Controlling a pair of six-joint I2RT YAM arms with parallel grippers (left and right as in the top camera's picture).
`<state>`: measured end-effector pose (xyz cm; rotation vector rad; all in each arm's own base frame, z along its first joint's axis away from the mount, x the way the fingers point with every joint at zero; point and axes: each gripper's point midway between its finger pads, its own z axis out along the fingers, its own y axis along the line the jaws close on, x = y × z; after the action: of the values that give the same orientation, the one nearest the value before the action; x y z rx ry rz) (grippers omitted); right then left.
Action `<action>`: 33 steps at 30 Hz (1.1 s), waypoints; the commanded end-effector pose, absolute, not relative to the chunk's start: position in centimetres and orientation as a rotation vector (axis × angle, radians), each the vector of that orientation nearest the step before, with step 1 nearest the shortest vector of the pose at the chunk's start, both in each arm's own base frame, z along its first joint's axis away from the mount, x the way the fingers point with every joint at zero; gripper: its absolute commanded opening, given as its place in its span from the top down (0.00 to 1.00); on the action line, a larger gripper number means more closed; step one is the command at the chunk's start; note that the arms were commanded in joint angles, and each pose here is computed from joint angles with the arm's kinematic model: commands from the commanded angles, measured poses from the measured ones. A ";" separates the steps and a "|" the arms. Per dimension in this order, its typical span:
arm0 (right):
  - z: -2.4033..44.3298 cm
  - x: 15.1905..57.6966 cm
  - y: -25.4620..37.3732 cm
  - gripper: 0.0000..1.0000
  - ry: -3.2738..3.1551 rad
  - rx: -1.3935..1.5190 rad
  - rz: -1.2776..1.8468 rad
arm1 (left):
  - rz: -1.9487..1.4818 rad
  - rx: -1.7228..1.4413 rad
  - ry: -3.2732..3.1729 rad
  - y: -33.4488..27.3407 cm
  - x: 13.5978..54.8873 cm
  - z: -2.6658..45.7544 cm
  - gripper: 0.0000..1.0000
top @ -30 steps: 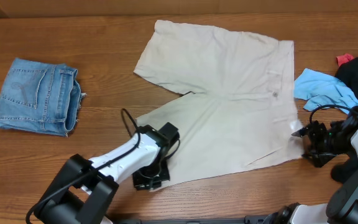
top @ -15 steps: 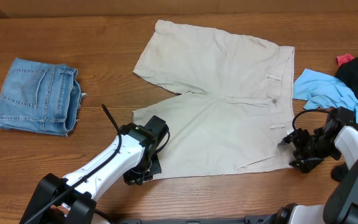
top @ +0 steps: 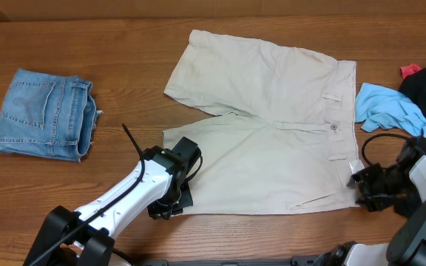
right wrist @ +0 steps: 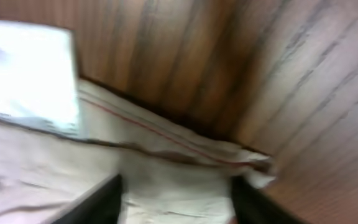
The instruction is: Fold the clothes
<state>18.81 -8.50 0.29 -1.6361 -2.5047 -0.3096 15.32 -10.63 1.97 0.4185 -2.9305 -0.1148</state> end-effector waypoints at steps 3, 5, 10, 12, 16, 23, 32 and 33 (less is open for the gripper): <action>-0.7 17.5 -9.5 0.96 -2.506 -1.625 -0.195 | -0.150 0.402 -2.964 -10.0 15.7 2.1 0.96; 0.1 19.1 -8.7 0.96 -2.571 -1.555 -0.348 | -0.156 0.401 -2.956 -9.9 15.6 2.2 0.96; 4.7 21.2 -7.8 0.96 -2.689 -1.438 -0.528 | -0.151 0.403 -2.970 -9.7 15.5 3.5 0.96; 7.0 22.1 -8.1 0.96 -2.768 -1.440 -0.560 | -0.114 0.407 -3.003 -10.0 15.9 4.4 0.96; 12.1 23.5 -9.0 0.96 -2.948 -1.476 -0.559 | -0.080 0.418 -3.104 -10.0 17.4 7.2 0.96; 16.3 23.8 -8.0 0.96 -3.101 -1.426 -0.653 | -0.236 0.423 -3.168 -7.9 18.0 11.5 0.96; 29.9 22.3 -6.3 0.96 -3.376 -1.400 -0.667 | -0.237 0.389 -3.281 -6.2 17.2 21.8 0.96; 31.2 22.0 -6.0 0.96 -3.404 -1.388 -0.667 | -0.226 0.335 -3.312 -6.2 17.5 22.8 0.96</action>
<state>22.13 -5.58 27.33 -1.3992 -3.2566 -0.7383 16.46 -8.06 19.89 0.3978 -3.1872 -0.1280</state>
